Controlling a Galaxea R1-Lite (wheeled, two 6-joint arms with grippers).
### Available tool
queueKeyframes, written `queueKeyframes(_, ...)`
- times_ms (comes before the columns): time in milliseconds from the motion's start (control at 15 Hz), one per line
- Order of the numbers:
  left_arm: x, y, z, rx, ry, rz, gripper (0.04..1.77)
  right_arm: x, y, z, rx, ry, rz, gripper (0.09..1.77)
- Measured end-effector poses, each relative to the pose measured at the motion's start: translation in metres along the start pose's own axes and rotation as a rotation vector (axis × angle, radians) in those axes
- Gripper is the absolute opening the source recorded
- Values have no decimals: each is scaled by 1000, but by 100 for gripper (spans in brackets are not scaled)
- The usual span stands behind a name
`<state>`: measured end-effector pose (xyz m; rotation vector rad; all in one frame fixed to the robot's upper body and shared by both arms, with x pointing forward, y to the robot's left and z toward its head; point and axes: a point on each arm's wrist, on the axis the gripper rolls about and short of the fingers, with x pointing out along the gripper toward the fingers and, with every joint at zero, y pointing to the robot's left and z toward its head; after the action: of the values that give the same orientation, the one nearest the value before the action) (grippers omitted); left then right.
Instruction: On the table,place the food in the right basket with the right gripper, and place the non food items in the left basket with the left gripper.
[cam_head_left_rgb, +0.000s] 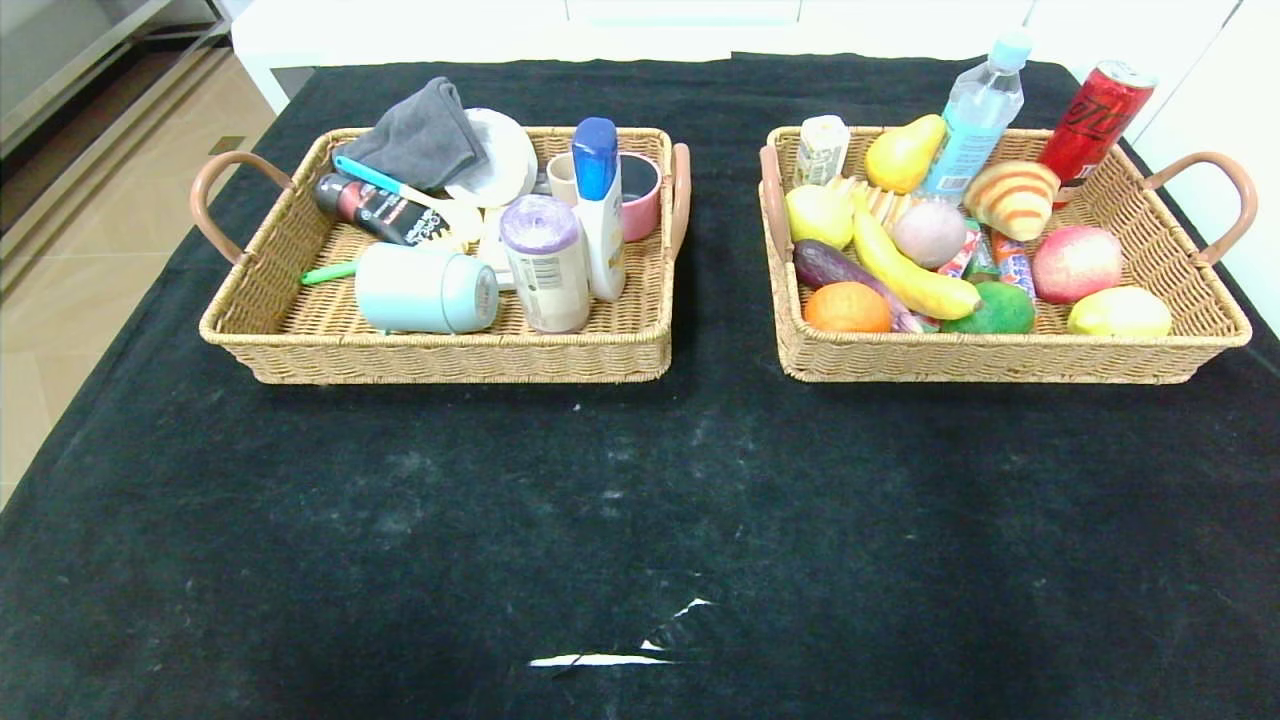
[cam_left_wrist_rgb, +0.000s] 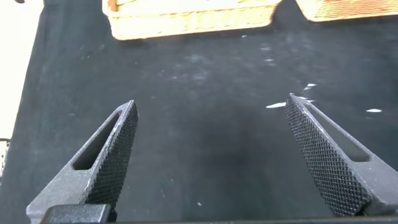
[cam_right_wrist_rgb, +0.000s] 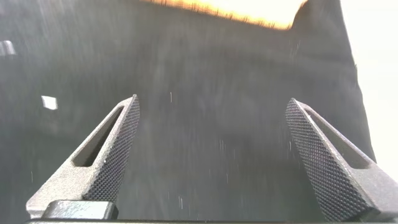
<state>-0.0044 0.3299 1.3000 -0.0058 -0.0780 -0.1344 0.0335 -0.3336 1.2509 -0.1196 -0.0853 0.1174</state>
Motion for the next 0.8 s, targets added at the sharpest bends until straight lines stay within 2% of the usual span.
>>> queueKeyframes(133,17,4,-22,4,-30,45,172,7,-1,-5,12,-88,-20,171)
queueKeyframes(267,34,7,-47,6,-35,73,172,16,-1,-21,-1,-92,-63,171)
queueKeyframes(400,46,9,-73,9,3,91,172,24,-1,-38,-53,-83,-101,171)
queueKeyframes(533,54,11,-94,13,38,117,172,28,0,-54,-63,-37,-116,171)
queueKeyframes(667,60,13,-113,26,78,131,172,29,1,-66,-53,51,-103,171)
queueKeyframes(800,62,13,-121,29,101,132,172,30,2,-70,-11,80,-84,171)
